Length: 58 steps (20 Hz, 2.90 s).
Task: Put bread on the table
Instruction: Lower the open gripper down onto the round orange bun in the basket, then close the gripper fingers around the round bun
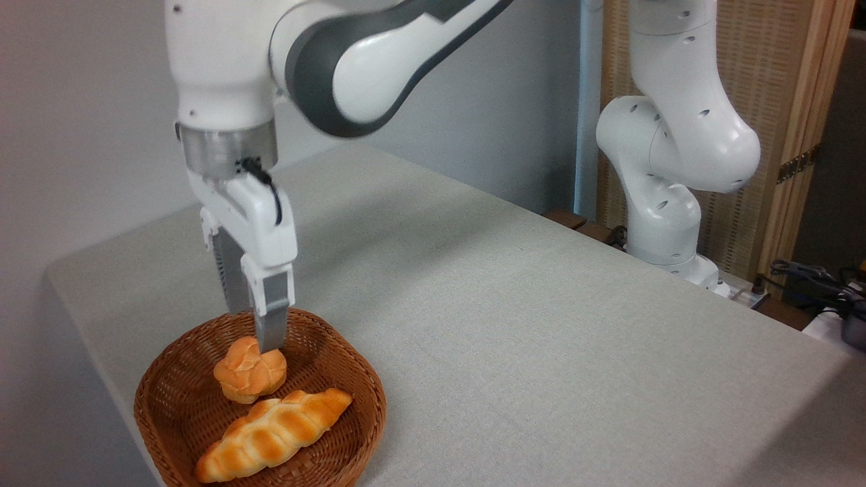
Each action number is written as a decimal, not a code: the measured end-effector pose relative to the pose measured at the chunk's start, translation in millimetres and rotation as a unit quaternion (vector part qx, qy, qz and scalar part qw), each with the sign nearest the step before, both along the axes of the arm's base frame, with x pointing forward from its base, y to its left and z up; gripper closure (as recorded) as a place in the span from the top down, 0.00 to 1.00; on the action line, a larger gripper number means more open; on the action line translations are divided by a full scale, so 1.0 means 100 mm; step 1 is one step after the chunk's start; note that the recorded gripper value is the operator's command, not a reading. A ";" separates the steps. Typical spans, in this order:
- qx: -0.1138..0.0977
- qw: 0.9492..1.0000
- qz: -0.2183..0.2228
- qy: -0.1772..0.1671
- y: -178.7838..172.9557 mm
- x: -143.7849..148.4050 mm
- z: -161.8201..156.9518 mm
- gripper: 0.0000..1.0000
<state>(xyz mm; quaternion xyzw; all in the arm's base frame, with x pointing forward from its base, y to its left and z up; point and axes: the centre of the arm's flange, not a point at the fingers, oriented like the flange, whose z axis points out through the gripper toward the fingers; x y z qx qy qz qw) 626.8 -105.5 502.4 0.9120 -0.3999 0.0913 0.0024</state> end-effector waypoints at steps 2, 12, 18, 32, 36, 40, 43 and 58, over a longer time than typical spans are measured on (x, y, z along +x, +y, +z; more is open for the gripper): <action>-0.007 1.000 0.003 0.001 -0.13 0.08 -0.20 1.00; -0.012 1.000 -0.005 0.014 -0.28 0.22 -0.72 1.00; -0.013 1.000 -0.010 0.015 -0.33 0.21 -0.73 0.73; -0.013 1.000 -0.010 0.009 -0.30 0.24 -0.68 0.29; -0.015 1.000 -0.007 0.003 -0.27 0.26 -0.61 0.28; -0.015 1.000 -0.007 0.002 -0.27 0.27 -0.60 0.24; -0.015 1.000 -0.007 0.002 -0.27 0.27 -0.60 0.18; -0.015 1.000 -0.007 -0.002 -0.27 0.28 -0.57 0.05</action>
